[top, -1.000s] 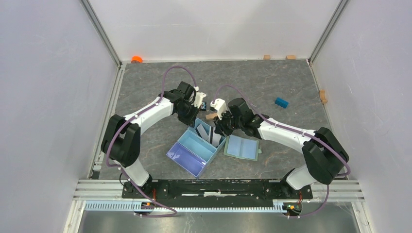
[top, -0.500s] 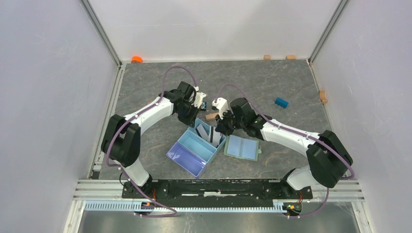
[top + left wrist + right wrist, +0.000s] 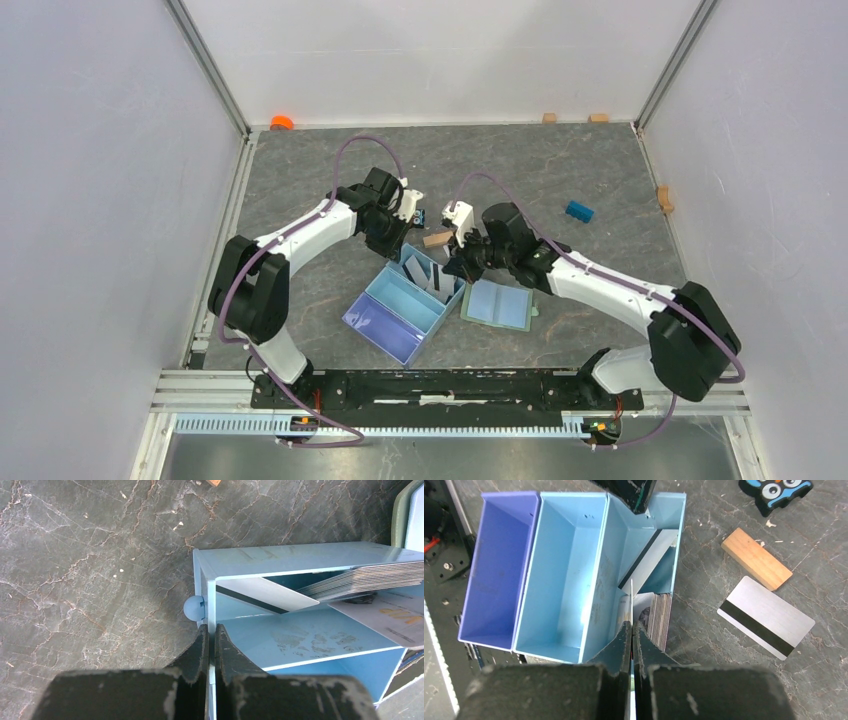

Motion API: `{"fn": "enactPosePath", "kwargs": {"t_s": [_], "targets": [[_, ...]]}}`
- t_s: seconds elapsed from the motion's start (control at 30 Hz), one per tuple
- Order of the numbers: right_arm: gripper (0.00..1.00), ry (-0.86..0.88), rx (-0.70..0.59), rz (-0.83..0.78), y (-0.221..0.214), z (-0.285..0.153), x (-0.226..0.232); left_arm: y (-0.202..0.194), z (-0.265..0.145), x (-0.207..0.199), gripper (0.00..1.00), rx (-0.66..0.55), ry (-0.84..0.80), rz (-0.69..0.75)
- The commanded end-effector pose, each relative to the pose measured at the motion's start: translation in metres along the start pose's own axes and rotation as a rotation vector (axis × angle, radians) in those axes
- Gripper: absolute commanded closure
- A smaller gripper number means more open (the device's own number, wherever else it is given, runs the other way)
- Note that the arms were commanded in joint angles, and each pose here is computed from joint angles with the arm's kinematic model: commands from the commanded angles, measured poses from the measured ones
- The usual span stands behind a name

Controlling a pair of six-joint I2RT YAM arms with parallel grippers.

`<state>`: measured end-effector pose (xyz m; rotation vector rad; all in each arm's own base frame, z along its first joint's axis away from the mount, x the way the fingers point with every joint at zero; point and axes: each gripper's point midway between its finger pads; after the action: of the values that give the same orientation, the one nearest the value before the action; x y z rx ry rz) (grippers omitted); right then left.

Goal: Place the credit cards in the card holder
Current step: Pick up the credit card from the storage box.

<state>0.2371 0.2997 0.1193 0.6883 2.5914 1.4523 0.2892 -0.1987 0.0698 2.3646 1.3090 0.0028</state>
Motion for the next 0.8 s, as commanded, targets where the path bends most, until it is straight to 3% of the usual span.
{"fn": "enactPosePath", "kwargs": {"t_s": [0.0, 0.47, 0.77], "targets": [[1.0, -0.043, -0.111, 0.005, 0.032, -0.016, -0.003, -0.014, 0.013, 0.024, 0.98, 0.07, 0.087, -0.04], [1.0, -0.208, -0.183, 0.072, 0.05, -0.068, -0.031, -0.021, -0.004, 0.082, 0.98, 0.07, 0.241, -0.175], [1.0, -0.305, -0.133, 0.095, 0.026, -0.09, -0.052, -0.032, -0.023, 0.128, 0.98, 0.058, 0.348, -0.309]]}}
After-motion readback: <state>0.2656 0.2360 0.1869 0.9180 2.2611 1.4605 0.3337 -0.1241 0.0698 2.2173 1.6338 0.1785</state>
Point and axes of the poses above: each gripper's point midway between its finger pads, its own z axis out along the fingers, its own x axis along the line the jaws close on, y = z × x, and after that the axes turned 4 degrees about -z, right-handed
